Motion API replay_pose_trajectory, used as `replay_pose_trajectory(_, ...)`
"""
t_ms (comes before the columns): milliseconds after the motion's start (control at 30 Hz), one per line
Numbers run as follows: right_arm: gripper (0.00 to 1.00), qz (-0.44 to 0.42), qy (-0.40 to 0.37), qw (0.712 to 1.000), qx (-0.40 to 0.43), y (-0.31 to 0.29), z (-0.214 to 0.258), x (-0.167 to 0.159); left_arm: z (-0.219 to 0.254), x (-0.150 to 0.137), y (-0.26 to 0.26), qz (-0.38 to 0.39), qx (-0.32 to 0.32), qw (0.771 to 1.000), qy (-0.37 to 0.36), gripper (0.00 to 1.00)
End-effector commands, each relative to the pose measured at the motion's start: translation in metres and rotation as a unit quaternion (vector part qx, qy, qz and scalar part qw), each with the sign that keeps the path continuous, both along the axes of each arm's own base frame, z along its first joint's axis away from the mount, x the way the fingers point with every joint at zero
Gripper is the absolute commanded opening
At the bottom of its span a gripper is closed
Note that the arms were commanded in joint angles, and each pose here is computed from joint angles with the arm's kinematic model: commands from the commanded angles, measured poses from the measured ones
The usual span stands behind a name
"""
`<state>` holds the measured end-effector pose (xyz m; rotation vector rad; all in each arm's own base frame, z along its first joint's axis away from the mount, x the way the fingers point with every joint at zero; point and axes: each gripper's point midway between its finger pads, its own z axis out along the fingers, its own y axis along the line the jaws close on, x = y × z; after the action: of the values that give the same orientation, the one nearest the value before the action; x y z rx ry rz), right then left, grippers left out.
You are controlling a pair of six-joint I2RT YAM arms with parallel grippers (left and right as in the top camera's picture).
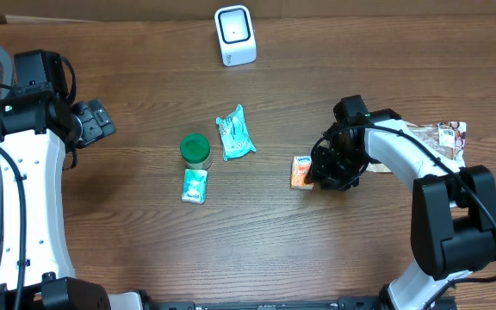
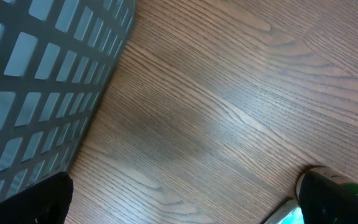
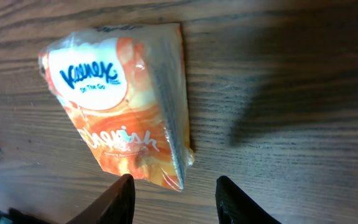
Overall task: Scan the item barcode
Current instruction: 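Grasp the orange Kleenex tissue pack with right gripper and lift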
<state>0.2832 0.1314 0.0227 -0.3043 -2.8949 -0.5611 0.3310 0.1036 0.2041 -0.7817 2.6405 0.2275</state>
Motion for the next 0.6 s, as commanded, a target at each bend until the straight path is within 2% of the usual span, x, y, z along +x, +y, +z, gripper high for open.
replay_pose_trajectory(0,0.41,-0.038,-0.001,0.999,0.003,0.004,0.009,0.005,-0.001,0.001,-0.001,-0.011,0.001,1.0,0.002,1.0)
replay_pose_trajectory(333,0.31,-0.071,-0.004,0.997,0.002,0.002,-0.018,0.0,-0.001,0.001,-0.001,-0.011,0.001,1.0,0.002,1.0)
replay_pose_trajectory(567,0.17,-0.097,-0.01,0.995,-0.027,-0.009,-0.045,-0.01,-0.001,0.001,-0.001,-0.011,0.001,1.0,0.002,1.0)
